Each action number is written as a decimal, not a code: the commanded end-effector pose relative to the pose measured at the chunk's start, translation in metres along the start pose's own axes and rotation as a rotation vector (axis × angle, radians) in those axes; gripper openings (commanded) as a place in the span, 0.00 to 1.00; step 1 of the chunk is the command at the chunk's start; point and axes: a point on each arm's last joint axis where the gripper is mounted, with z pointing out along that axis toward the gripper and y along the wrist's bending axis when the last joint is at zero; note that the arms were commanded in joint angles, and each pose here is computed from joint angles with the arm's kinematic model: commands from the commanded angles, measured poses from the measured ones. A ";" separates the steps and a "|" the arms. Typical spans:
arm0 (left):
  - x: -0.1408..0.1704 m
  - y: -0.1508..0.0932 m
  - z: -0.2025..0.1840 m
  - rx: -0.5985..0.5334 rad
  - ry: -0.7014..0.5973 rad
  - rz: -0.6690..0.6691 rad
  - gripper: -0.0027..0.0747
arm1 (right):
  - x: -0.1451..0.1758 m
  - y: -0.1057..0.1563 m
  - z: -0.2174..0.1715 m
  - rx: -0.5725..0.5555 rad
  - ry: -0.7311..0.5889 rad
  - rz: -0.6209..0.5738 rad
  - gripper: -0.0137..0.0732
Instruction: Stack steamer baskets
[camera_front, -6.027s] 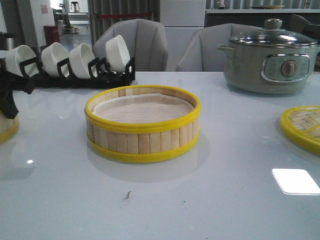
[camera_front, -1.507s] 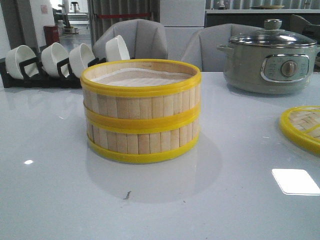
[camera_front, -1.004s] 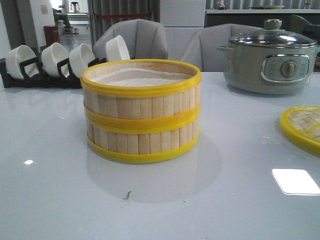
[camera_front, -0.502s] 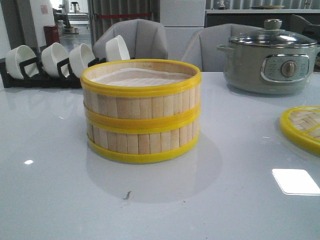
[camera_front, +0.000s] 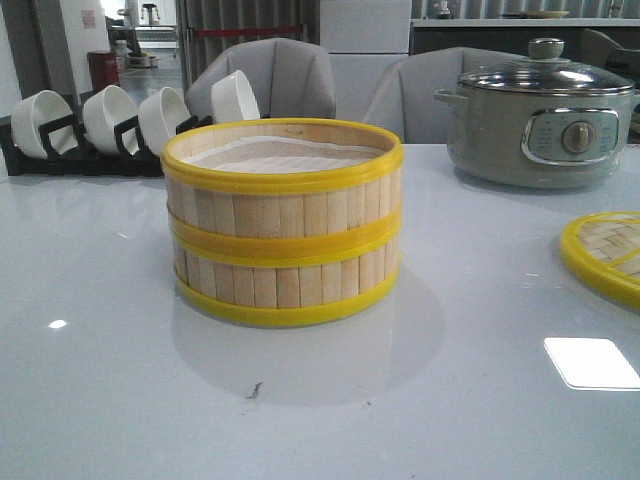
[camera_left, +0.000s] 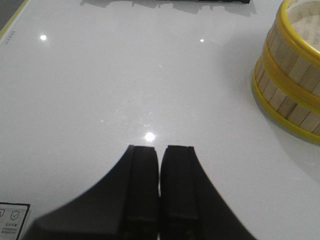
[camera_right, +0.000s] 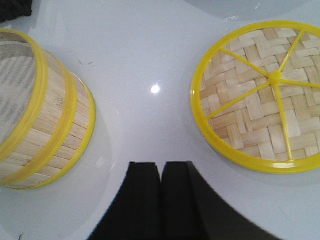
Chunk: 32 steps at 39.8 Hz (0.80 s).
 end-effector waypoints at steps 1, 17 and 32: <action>-0.015 -0.003 -0.004 0.029 -0.104 -0.010 0.14 | -0.014 0.005 -0.011 -0.024 -0.096 -0.002 0.22; -0.015 -0.003 -0.004 0.029 -0.104 -0.010 0.14 | -0.007 0.005 -0.010 -0.021 -0.016 -0.163 0.22; -0.015 -0.003 -0.004 0.029 -0.104 -0.010 0.14 | 0.006 0.002 0.000 -0.027 0.157 -0.233 0.22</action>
